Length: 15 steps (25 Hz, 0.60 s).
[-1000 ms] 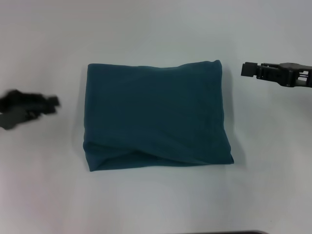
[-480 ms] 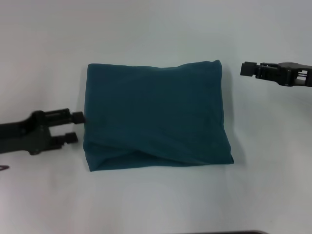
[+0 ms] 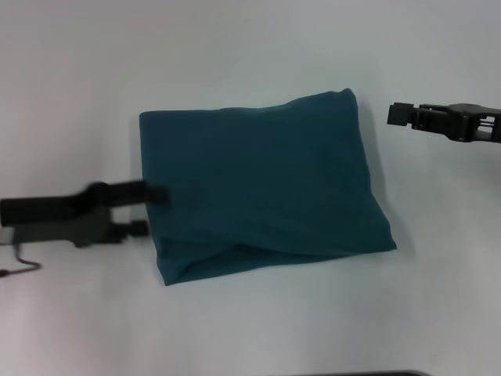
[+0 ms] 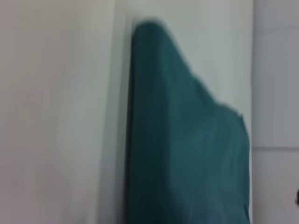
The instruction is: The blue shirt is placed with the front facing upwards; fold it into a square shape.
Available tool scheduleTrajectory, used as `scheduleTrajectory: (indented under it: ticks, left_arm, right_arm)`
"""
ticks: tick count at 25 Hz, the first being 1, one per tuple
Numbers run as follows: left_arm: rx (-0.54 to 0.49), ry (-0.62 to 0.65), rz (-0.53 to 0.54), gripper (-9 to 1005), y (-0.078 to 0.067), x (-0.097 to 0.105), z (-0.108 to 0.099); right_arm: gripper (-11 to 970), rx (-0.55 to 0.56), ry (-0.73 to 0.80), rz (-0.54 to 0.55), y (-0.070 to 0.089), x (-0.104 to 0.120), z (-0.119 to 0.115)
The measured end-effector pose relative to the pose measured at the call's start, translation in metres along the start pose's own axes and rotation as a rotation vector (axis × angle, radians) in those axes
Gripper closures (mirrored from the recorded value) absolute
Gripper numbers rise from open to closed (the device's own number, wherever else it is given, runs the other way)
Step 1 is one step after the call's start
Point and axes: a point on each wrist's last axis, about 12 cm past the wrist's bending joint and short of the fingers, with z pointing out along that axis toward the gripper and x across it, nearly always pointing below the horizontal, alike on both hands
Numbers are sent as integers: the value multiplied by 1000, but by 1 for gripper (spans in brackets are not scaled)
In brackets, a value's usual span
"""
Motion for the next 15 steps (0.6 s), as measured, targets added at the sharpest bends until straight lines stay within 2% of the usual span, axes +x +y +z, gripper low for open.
scheduleTrajectory:
  ticks: [3,4,6,8,11,13,15]
  left_arm:
    - [9,-67,68,89,1,-2,-27]
    - [26,-79,126,91,0,-2,-38]
    - [101,-72,287,93,-7,2,-53]
    - [220,-71,562,93,-15,14,-64]
    - [304,-154,915,92,-11,36,-59]
    - [309,-167,1077,92,-11,44,-52]
    - [298,-144,1182,93,-14,45,-50]
  right_arm:
    - [716,2,-1,0,0,0,-1]
    - [716,3,-3,-4,0,0,-1]
    - [716,-3,-5,-36,1,-1,1]
    - [716,-28,-2,-119,4,-1,6]
    - [699,-69,-6,-252,10,2,17]
    - [665,-79,-14,-286,13,5,25]
    - [631,-88,-15,-311,15,8,29]
